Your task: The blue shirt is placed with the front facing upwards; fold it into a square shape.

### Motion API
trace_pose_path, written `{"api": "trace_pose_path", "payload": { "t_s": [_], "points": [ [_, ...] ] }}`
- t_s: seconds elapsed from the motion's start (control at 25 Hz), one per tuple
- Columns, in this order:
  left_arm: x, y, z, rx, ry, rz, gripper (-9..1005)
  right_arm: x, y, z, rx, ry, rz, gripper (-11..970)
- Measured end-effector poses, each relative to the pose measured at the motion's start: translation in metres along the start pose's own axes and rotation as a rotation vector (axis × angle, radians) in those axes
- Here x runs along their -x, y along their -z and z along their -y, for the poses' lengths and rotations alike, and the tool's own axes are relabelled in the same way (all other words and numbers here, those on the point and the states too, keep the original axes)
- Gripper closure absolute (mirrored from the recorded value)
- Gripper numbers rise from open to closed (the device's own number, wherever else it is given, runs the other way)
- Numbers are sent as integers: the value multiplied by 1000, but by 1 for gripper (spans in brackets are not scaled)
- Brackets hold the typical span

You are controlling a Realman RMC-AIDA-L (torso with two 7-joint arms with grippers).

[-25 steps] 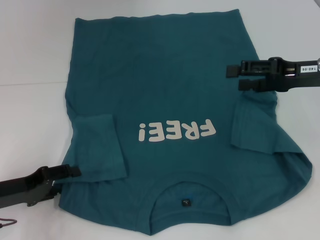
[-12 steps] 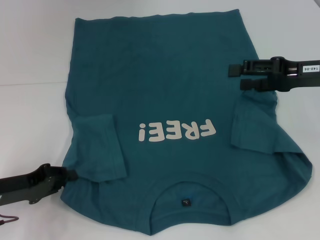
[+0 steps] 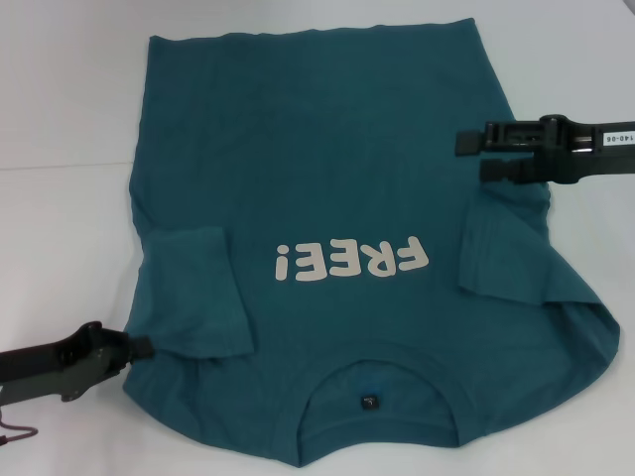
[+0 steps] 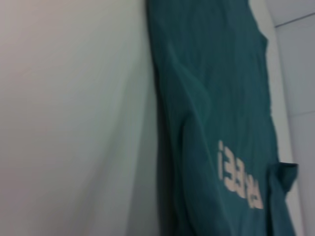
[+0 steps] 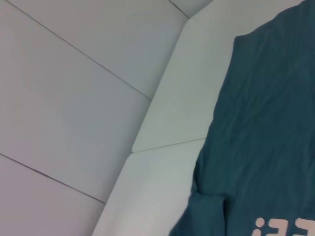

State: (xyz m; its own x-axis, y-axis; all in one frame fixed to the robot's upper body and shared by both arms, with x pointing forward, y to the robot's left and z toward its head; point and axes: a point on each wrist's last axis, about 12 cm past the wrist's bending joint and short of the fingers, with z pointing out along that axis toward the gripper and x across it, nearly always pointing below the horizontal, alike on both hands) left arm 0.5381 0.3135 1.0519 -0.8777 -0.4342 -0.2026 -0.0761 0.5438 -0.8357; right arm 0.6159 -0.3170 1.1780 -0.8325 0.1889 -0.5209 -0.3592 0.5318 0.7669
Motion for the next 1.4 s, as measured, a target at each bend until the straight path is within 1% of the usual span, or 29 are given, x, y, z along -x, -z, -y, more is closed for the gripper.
{"api": "trace_pose_path", "payload": {
  "t_s": [0.12, 0.24, 0.36, 0.48, 0.56, 0.68, 0.76, 0.96, 1.12, 1.4],
  "points": [
    [2, 2, 5, -35, -12, 3, 973, -2, 4, 3, -12, -2, -3, 32],
    [4, 4, 7, -55, -16, 11, 973, -6, 13, 9, -39, -10, -23, 32],
    [4, 4, 6, -54, -13, 14, 974, -13, 26, 15, -82, -19, -81, 32],
    [5, 4, 6, -49, -7, 20, 974, -22, 45, 20, -119, -41, -158, 32],
    [5, 3, 6, -47, -6, 23, 975, -25, 61, 22, -134, -64, -181, 32],
    [6, 3, 5, -41, -6, 32, 975, -29, 85, 28, -173, -104, -174, 32],
    [7, 3, 5, -39, -6, 34, 975, -32, 100, 33, -222, -127, -160, 32],
    [7, 3, 4, -34, -3, 40, 974, -40, 127, 41, -321, -169, -132, 32],
    [7, 2, 4, -34, -2, 42, 974, -45, 132, 47, -366, -189, -148, 32],
    [7, 2, 3, -29, 1, 47, 973, -56, 113, 58, -397, -205, -149, 32]
  ]
}}
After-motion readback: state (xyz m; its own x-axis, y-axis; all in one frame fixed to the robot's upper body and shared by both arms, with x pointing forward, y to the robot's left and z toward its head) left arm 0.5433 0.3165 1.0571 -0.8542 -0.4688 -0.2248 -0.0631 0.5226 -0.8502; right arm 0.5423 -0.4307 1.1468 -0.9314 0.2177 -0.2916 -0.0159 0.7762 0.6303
